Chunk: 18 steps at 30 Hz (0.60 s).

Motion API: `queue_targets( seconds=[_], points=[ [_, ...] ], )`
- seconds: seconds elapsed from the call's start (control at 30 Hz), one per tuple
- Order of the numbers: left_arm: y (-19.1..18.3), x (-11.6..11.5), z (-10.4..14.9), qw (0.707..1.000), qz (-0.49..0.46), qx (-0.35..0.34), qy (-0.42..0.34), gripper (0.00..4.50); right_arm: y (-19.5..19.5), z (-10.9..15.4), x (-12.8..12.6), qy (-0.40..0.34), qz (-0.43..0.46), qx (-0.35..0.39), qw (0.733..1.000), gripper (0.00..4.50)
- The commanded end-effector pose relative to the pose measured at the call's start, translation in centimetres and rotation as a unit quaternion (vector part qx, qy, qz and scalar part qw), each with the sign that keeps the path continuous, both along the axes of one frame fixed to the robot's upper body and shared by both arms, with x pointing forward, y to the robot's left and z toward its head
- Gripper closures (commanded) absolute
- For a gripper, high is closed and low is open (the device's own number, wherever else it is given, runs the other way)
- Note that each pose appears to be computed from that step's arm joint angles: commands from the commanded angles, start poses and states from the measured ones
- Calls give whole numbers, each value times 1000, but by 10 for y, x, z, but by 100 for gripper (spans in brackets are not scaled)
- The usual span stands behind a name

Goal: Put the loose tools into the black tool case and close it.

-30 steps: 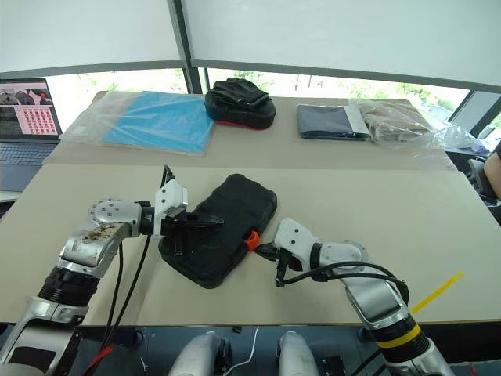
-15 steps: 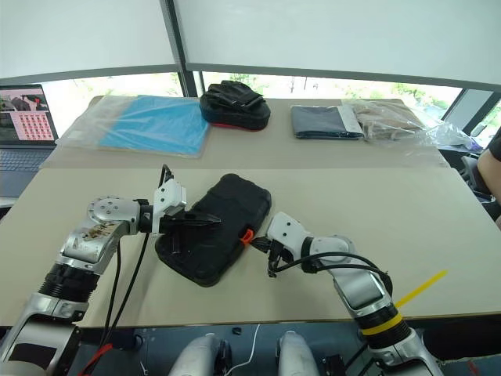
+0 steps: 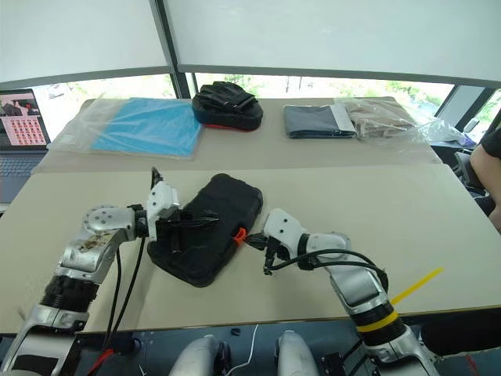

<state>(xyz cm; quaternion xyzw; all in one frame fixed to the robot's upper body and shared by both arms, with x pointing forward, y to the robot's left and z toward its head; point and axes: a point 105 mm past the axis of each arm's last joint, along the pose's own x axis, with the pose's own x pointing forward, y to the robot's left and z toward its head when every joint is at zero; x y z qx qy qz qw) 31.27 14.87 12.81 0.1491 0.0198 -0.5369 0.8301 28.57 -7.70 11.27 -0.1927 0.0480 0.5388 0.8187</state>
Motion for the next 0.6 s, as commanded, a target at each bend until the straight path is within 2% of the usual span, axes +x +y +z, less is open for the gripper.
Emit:
queue_targets(
  seconds=[0.03, 0.1, 0.23, 0.27, 0.33, 0.43, 0.6],
  points=[
    [35, -13, -2, 999, 49, -1, 2, 241, -25, 20, -8, -35, 1, 6, 999, 308],
    [53, -24, -2, 997, 71, 7, -7, 175, -37, 21, -13, -46, 8, 0, 999, 240],
    [111, -51, -24, 982, 163, 93, -18, 39, -67, 21, -33, -46, 57, 27, 997, 103],
    [123, -57, -29, 978, 182, 99, -16, 4, -74, 23, -32, -72, 56, 33, 995, 69],
    [133, -65, -34, 974, 201, 100, -10, 0, -81, 25, -29, -114, 55, 36, 991, 6],
    [142, -75, -43, 969, 221, 109, -9, 0, -89, 23, -24, -136, 56, 39, 988, 6],
    [135, -79, -39, 968, 238, 79, -21, 0, -96, 13, -16, -125, 55, 44, 990, 6]
  ],
)
